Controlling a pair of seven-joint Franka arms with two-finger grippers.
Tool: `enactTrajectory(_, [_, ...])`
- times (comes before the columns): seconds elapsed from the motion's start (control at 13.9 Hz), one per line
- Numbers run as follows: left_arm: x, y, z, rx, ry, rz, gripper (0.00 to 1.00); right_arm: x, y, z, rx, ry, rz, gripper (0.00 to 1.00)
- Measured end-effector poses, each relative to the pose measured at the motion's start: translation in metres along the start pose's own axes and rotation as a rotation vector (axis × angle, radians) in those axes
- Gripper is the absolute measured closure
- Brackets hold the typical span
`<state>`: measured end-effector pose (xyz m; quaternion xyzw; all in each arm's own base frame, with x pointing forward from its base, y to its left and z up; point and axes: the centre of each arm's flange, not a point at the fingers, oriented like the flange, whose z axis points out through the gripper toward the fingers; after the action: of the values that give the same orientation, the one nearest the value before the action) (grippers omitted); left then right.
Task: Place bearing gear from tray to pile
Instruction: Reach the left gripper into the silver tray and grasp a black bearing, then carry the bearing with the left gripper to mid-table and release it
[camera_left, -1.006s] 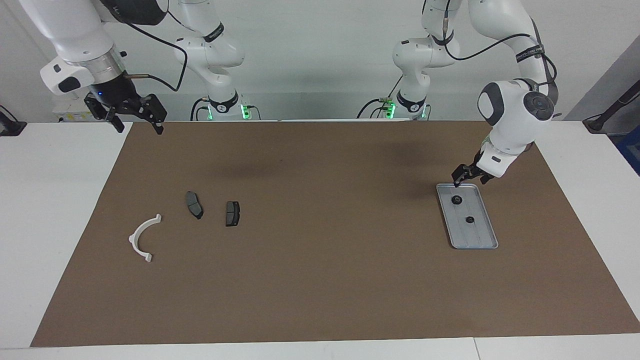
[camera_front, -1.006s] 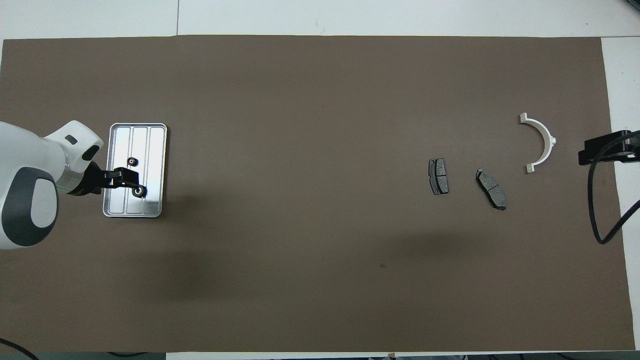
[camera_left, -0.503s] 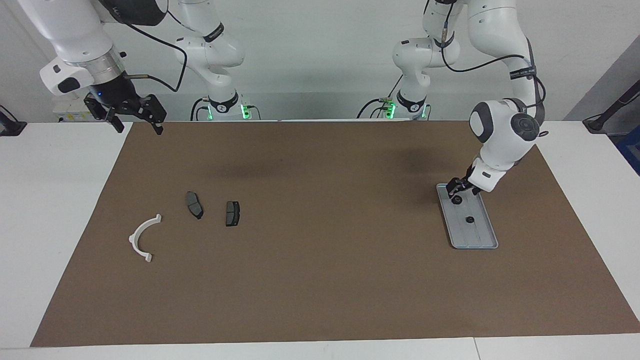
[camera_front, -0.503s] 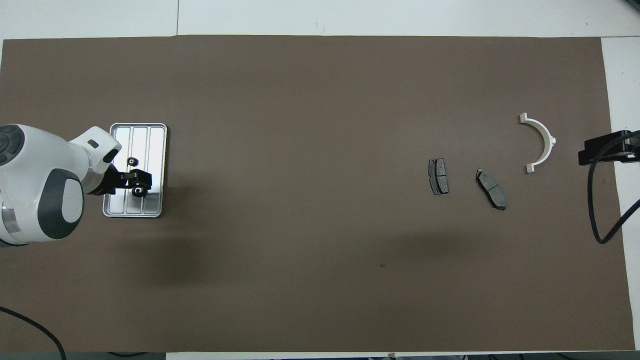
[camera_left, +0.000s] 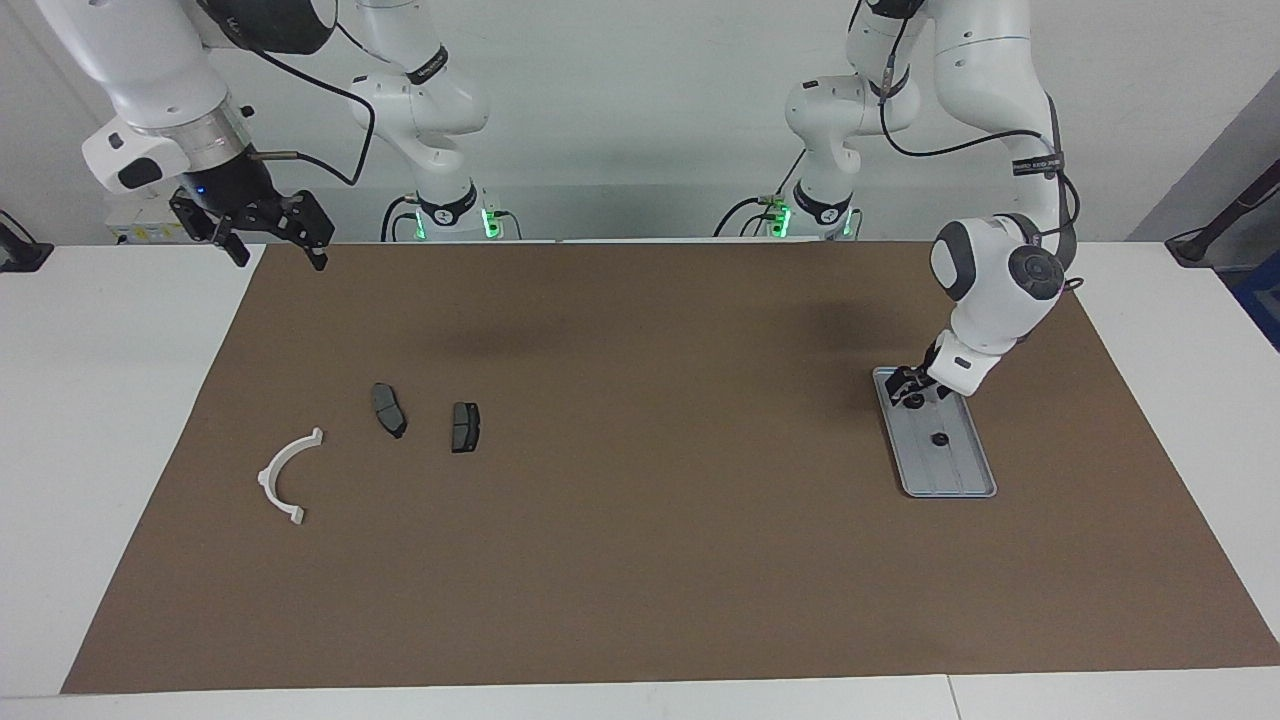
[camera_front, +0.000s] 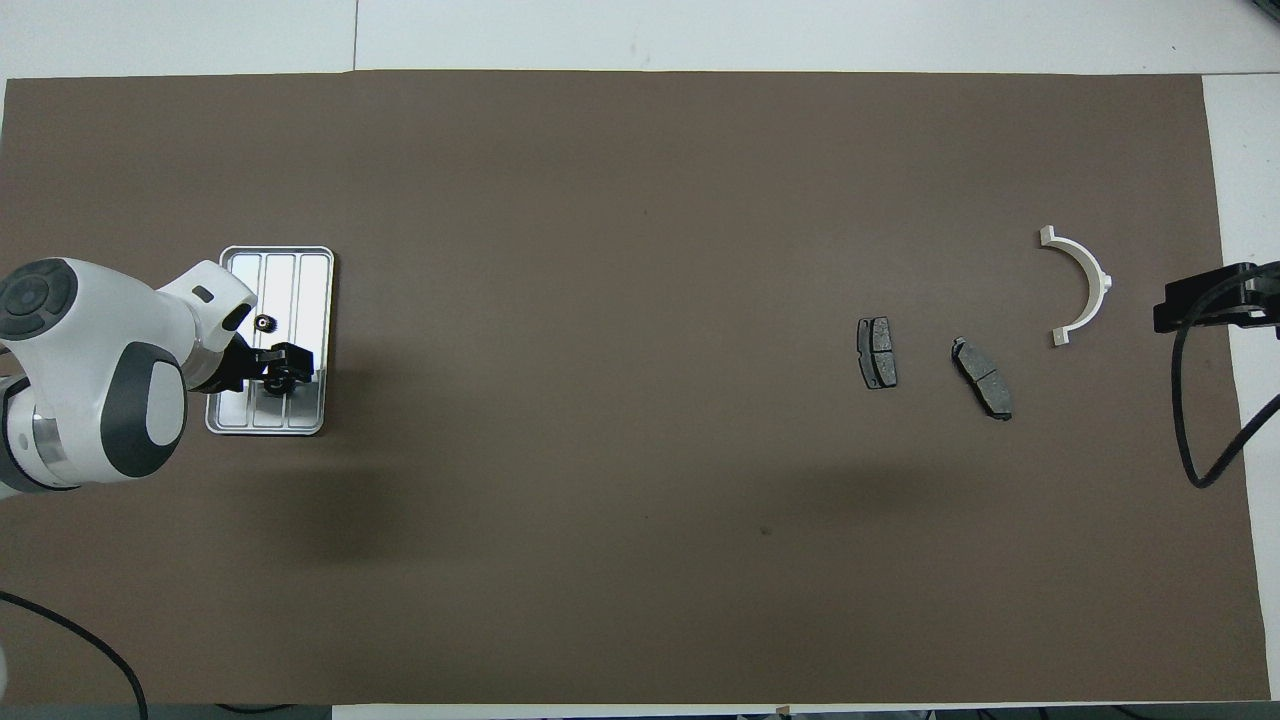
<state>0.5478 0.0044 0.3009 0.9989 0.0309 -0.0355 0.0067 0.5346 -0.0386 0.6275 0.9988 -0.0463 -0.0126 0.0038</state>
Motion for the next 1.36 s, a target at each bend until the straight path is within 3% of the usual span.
enactTrajectory(0.29, [0.001,0.000,0.003,0.000,0.001,0.000,0.22,0.003,0.000,0.002,0.000,0.016,0.000,0.00])
enactTrajectory(0.5, [0.001,0.001,0.002,0.000,0.004,0.002,0.58,0.003,0.000,0.003,0.000,0.016,0.000,0.00])
enactTrajectory(0.57, [0.001,0.001,0.002,0.000,0.004,0.002,0.65,0.003,0.000,0.003,0.000,0.015,0.000,0.00])
enactTrajectory(0.79, [0.005,0.001,-0.006,0.000,-0.003,0.002,0.65,0.003,0.000,0.006,0.000,0.010,0.000,0.00])
enactTrajectory(1.01, [0.024,0.017,-0.059,-0.001,-0.018,-0.046,0.65,0.003,0.000,0.006,0.000,0.009,0.000,0.00])
enactTrajectory(1.22, [0.031,0.093,-0.113,-0.002,0.017,-0.142,0.65,0.003,0.000,0.006,0.000,0.010,0.000,0.00])
enactTrajectory(1.36, [0.022,0.156,-0.124,-0.010,0.043,-0.217,0.65,0.003,0.000,0.006,0.000,0.011,-0.004,0.00])
